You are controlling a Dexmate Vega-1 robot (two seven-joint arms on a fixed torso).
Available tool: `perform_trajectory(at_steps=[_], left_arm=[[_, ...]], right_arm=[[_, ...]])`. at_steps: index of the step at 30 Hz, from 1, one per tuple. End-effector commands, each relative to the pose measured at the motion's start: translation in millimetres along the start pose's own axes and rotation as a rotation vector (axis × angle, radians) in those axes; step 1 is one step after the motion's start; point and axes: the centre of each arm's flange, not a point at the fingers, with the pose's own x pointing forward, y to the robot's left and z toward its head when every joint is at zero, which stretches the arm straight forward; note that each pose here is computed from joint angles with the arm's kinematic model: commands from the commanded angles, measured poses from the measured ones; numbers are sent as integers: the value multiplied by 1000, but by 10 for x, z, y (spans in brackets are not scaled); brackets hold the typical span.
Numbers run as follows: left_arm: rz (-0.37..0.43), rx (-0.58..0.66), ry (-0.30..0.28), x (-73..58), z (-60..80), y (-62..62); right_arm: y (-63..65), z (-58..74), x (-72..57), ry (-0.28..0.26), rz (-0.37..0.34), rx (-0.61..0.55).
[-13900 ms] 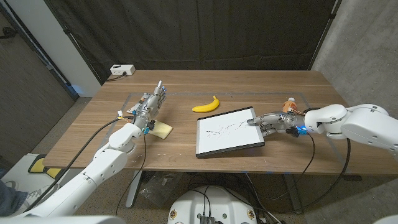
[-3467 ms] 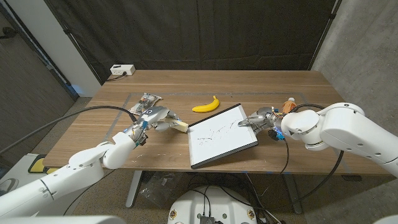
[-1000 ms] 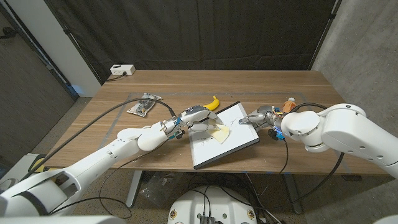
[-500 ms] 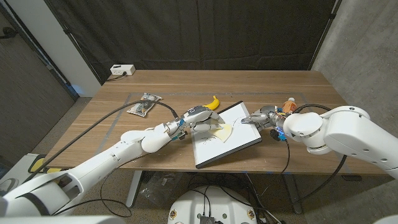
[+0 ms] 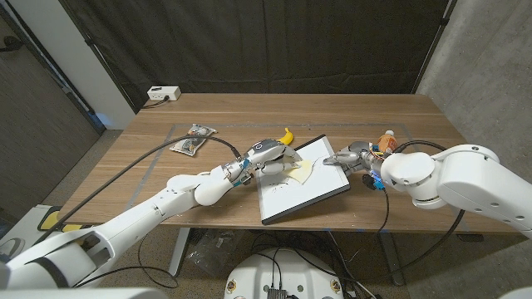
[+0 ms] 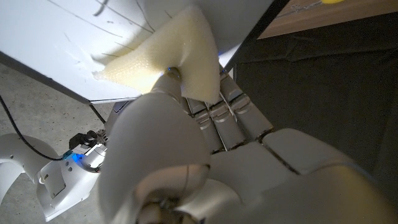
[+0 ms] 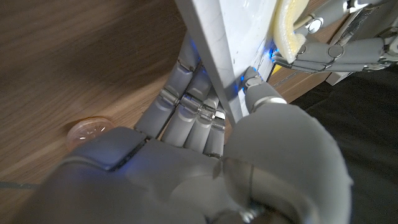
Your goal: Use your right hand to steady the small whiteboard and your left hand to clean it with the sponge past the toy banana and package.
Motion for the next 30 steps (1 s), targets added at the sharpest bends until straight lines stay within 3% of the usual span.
perform_trajectory(at_steps=[1,7,15,19,30], left_arm=[[37,42,-28,188,10,47],[37,42,-33,208,37,48],[-19,0,-25,112,52,25],[-75,-23,-17,19,67,-41],[-109,-52,56,-247,62,-86]], right_arm=[[18,-31,-5,4,11,3],[4,-24,3,0,9,2],[-28,-21,38,-2,8,3],[-80,8,45,-4,-3,-2],[-107,50,128,0,-2,-11]])
